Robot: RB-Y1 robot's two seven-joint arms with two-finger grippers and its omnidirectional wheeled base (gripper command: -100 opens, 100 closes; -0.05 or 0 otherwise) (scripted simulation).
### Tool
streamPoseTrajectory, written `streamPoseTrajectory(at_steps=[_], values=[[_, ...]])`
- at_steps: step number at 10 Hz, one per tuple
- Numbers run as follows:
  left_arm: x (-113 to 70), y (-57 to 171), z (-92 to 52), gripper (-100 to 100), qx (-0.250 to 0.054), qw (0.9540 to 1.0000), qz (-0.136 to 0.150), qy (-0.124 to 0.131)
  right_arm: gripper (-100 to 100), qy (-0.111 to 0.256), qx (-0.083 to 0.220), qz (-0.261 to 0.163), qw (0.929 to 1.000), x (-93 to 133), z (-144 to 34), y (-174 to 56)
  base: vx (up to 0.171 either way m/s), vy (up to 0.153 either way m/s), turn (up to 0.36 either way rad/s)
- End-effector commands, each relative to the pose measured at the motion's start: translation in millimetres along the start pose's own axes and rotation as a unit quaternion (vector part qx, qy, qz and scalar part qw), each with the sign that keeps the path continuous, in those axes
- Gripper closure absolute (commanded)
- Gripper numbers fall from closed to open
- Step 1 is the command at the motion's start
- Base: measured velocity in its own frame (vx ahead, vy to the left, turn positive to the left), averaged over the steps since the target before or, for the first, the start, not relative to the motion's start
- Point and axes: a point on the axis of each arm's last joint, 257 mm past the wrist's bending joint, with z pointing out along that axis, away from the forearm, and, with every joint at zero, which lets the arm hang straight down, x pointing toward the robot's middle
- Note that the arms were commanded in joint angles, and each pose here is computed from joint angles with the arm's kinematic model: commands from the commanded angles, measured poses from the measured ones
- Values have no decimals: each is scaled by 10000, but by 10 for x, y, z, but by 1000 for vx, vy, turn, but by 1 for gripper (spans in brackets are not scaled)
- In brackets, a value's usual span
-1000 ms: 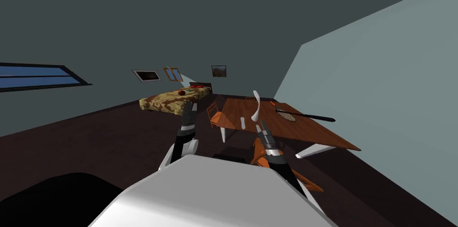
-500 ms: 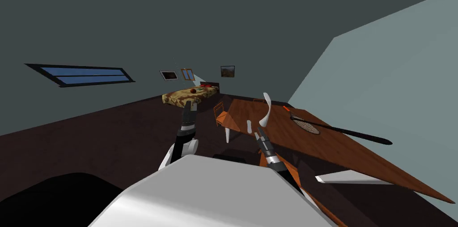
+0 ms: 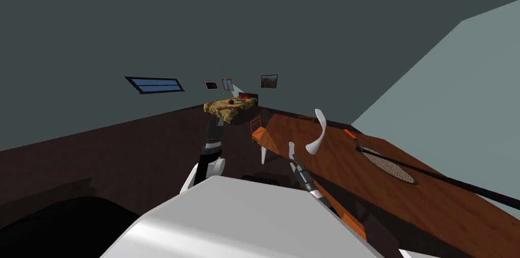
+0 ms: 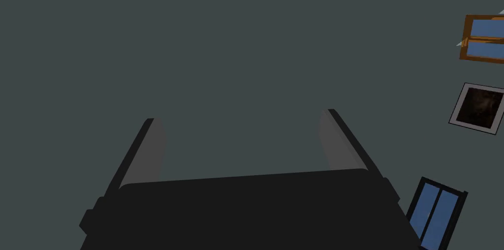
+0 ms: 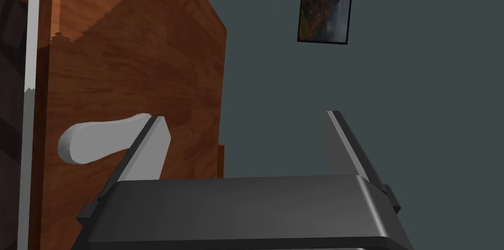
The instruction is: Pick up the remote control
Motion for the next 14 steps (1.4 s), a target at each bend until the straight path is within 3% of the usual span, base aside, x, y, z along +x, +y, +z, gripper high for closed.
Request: streamPoseTrajectory(at_steps=[1,2,4,5,6,7,8,9,11,12,14], values=[[0,0,0,0,0,10000,0,0,-100,100,575,124,9982,34,-197,-408,52,1,448],[0,0,0,0,0,10000,0,0,-100,131,596,87,9981,28,-207,-415,42,-7,345],[0,0,0,0,0,10000,1,0,-100,242,1384,243,9898,57,-580,-936,38,1,421],[0,0,0,0,-1,10000,1,0,-100,266,1401,213,9895,49,-590,-940,35,-4,316],[-1,0,-1,0,-1,10000,1,0,-100,316,1807,275,9827,51,-814,-1189,33,-2,324],[-1,0,0,0,-1,10000,1,0,-100,318,1808,272,9826,50,-815,-1189,27,-1,306],[-1,0,-1,0,-1,10000,1,0,-100,360,2213,327,9740,43,-1060,-1424,32,-2,452],[0,0,0,0,-1,10000,1,0,-100,360,2213,327,9740,43,-1060,-1424,32,-10,229],[-1,0,-1,0,-1,10000,1,0,-100,398,2988,442,9525,15,-1588,-1837,46,3,395],[-1,0,-1,0,-1,10000,1,0,-100,413,3001,418,9521,4,-1597,-1838,39,-6,402],[-1,1,-1,0,-1,10000,2,0,-100,435,3717,491,9260,-57,-2150,-2152,48,-13,395]])
